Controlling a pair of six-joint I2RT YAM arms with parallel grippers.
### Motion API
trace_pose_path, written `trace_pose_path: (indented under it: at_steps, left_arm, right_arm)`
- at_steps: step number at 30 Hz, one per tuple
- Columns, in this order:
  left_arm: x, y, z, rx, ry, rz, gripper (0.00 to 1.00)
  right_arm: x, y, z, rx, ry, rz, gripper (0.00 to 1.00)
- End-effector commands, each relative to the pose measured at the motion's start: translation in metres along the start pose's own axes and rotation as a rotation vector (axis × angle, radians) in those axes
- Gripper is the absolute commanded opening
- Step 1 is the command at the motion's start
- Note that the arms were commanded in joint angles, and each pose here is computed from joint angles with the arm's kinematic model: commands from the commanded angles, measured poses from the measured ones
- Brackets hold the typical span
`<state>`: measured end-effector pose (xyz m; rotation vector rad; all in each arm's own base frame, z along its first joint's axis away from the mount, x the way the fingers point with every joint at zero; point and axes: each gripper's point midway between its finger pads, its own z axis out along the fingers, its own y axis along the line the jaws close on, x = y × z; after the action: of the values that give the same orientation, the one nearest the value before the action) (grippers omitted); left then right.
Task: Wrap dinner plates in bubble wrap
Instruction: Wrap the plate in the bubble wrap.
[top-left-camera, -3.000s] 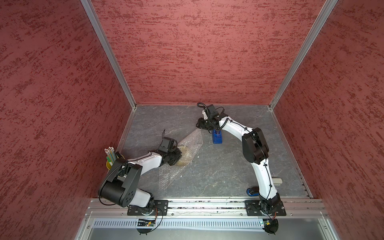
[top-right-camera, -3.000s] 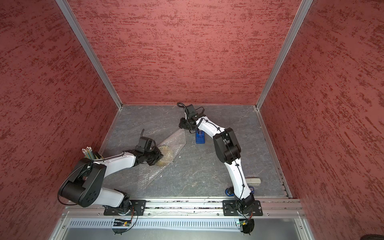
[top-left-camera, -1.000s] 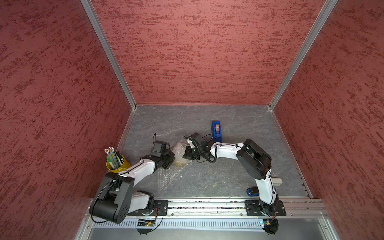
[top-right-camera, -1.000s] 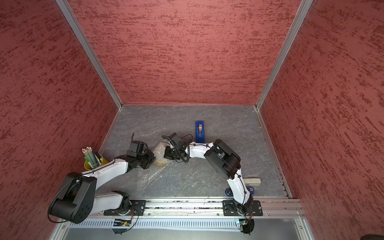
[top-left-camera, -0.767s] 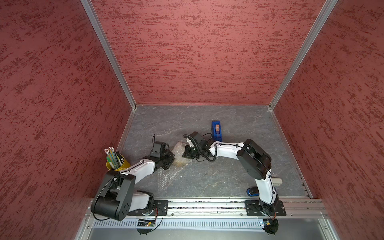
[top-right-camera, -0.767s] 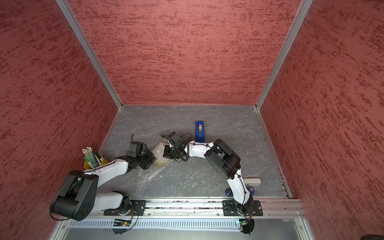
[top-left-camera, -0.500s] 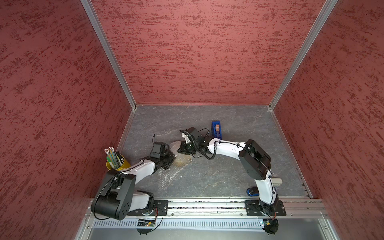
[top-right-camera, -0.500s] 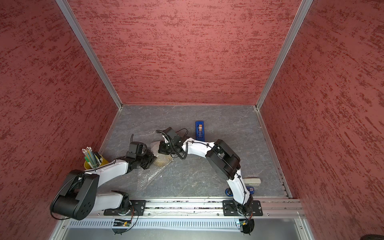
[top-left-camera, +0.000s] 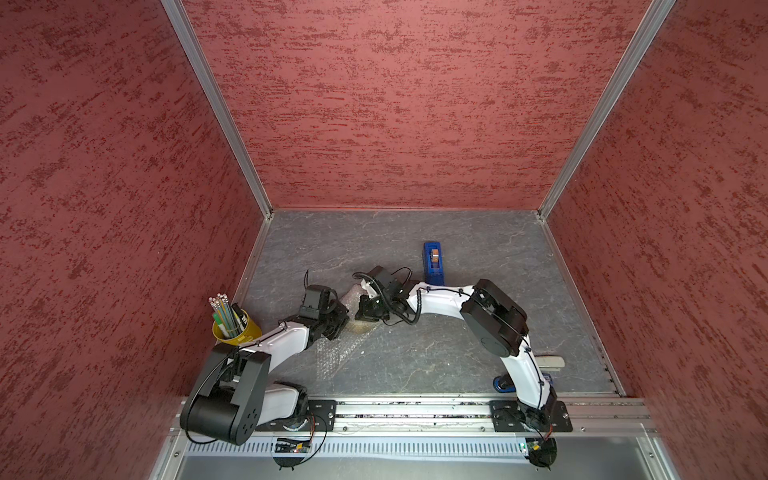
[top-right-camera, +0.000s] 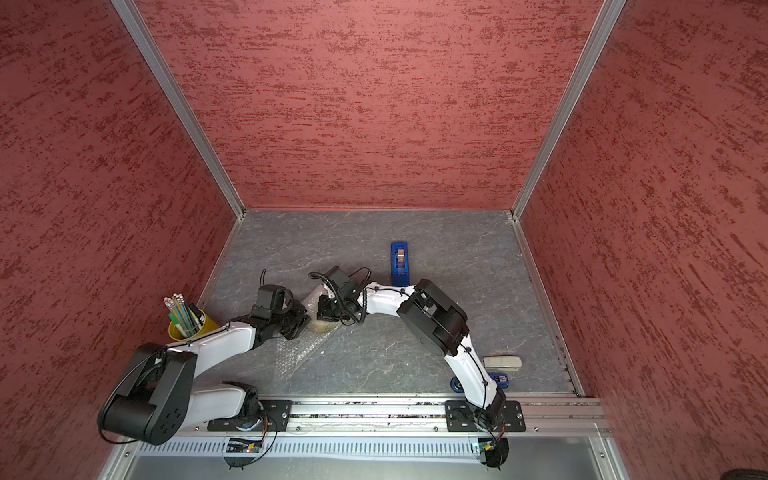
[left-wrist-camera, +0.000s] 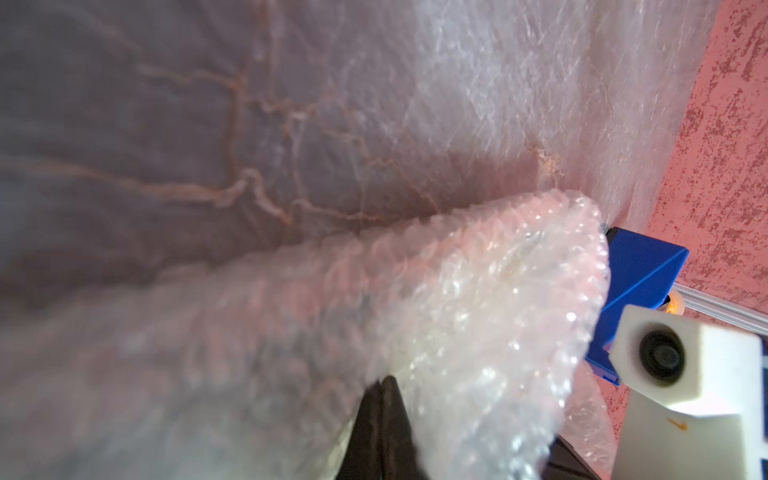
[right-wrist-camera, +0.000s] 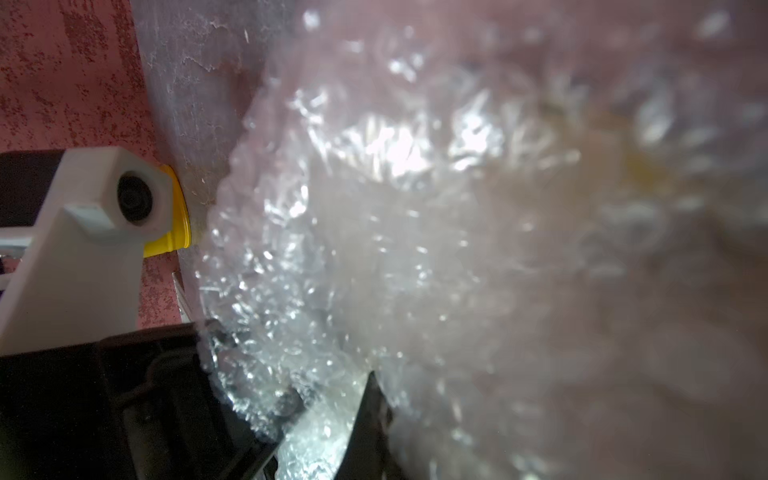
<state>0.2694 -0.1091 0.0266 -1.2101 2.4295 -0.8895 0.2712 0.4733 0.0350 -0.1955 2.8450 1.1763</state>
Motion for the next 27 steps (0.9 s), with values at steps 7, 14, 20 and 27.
trace_pose_path:
  at_steps: [7, 14, 20, 27]
  left_arm:
    - [0.006, -0.05, -0.045, 0.067, -0.006, -0.009, 0.09]
    - [0.009, -0.047, -0.006, 0.034, 0.044, 0.003, 0.07]
    - [-0.009, -0.014, 0.012, -0.061, 0.006, -0.031, 0.0]
    - [-0.007, 0.011, 0.019, -0.131, 0.013, -0.009, 0.0]
  right_arm:
    - [0.017, -0.036, 0.012, 0.114, 0.06, 0.083, 0.0]
    - [0.017, -0.036, 0.011, 0.114, 0.055, 0.083, 0.0]
    - [0.011, -0.026, 0.005, 0.088, 0.025, 0.056, 0.0]
    - [-0.011, 0.015, -0.034, 0.024, -0.104, -0.042, 0.21]
